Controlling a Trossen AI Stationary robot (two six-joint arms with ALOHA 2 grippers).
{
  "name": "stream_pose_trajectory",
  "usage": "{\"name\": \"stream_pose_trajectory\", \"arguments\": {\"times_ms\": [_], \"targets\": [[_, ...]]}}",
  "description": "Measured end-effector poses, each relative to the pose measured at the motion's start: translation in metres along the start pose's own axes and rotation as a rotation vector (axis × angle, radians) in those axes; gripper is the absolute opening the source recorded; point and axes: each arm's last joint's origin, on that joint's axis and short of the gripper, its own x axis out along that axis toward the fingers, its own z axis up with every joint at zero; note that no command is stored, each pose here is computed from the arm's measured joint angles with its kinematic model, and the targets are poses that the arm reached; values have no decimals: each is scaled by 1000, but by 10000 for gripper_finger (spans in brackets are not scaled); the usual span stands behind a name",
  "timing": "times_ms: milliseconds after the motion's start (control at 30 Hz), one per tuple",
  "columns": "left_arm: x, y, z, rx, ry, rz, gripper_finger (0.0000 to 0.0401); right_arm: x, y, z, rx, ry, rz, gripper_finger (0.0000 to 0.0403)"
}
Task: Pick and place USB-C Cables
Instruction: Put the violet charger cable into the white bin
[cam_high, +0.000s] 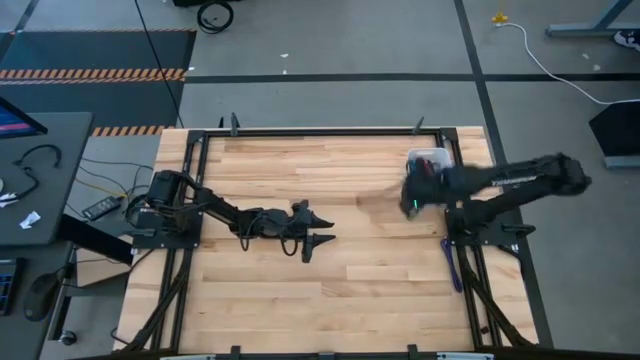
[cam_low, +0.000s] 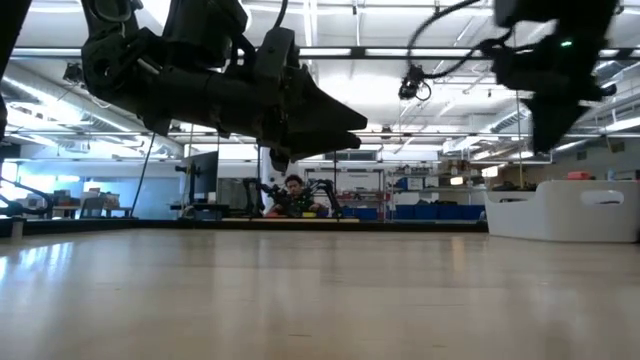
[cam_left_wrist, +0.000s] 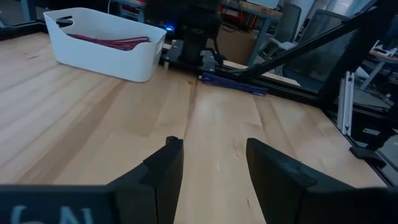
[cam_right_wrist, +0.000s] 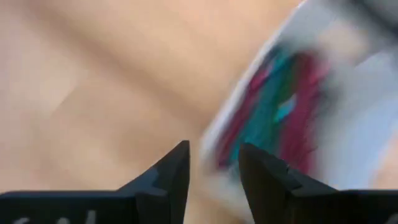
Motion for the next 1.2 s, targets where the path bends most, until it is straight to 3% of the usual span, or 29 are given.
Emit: {"name": "stream_pose_trajectory", "arguments": {"times_ms": [167, 333, 467, 633, 867, 1033, 1200], "targets": [[0, -1, 0, 0, 0, -2, 181, 8, 37, -65, -21, 313, 54, 112], [0, -1, 0, 1, 0, -1, 181, 19, 51, -118, -46, 622, -119, 89], [0, -1, 0, 21, 0, -2, 181, 26, 62, -138, -53, 675, -212, 85], [0, -1, 0, 26, 0, -2, 181, 41, 76, -153, -79, 698, -244, 91], [0, -1, 0, 43, 0, -2, 181, 59, 75, -162, -102, 731, -336, 102], [0, -1, 0, 44, 1, -2, 181, 62, 76, -164, -171, 745, -277, 100], [0, -1, -1, 45, 6, -2, 181, 58, 75, -161, -191, 712, -214, 53]]}}
